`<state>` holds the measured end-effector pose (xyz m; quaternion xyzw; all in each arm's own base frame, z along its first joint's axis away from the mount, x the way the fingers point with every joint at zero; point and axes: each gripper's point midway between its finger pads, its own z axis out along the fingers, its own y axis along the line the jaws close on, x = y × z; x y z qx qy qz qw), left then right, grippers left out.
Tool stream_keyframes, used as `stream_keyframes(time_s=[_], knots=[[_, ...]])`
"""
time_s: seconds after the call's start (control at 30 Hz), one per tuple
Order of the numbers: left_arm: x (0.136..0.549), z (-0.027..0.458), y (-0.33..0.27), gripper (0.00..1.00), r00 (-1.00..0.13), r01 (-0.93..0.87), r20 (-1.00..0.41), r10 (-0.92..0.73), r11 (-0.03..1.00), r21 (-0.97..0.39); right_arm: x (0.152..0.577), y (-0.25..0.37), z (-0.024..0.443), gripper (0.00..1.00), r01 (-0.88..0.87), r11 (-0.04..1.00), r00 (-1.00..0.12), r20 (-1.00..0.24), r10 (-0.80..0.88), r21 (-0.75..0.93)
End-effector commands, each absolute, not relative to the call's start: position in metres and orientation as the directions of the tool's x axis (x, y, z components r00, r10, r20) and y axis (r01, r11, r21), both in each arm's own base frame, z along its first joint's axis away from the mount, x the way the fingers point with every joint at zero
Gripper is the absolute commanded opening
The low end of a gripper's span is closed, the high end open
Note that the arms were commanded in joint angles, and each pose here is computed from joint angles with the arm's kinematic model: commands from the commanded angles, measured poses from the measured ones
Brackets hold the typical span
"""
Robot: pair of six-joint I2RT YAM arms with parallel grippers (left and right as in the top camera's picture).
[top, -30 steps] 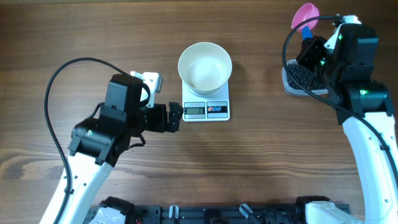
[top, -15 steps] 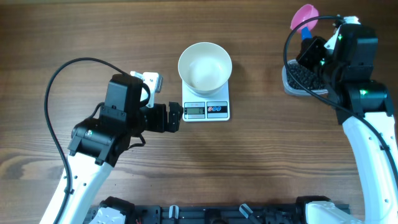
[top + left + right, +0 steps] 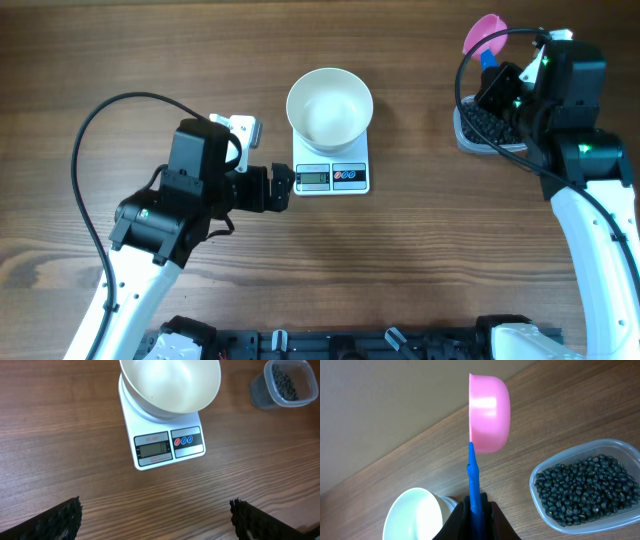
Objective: Scoop item into bowl and weigh 150g on scale
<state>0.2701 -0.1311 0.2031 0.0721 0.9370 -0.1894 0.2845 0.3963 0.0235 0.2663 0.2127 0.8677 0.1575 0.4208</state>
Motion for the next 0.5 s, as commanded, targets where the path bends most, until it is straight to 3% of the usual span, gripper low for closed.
stream_keyframes(time_s=[0.0,0.27,0.47], knots=[[0.268,0.216,-0.147,1.0,-0.815,0.318,-0.578,0.044,0.867,-0.383,0.396,0.027,0.262,0.04,0.223,0.867,-0.582,-0.653,0.485,0.445],[0.246,0.249,-0.151,1.0,-0.874,0.307,-0.47,0.126,0.892,-0.332,0.386,0.027,0.251,0.04,0.207,0.899,-0.638,-0.644,0.423,0.385],[0.271,0.236,-0.183,1.0,-0.885,0.272,-0.446,0.133,0.925,-0.265,0.379,0.027,0.243,0.04,0.214,0.905,-0.667,-0.622,0.41,0.367]])
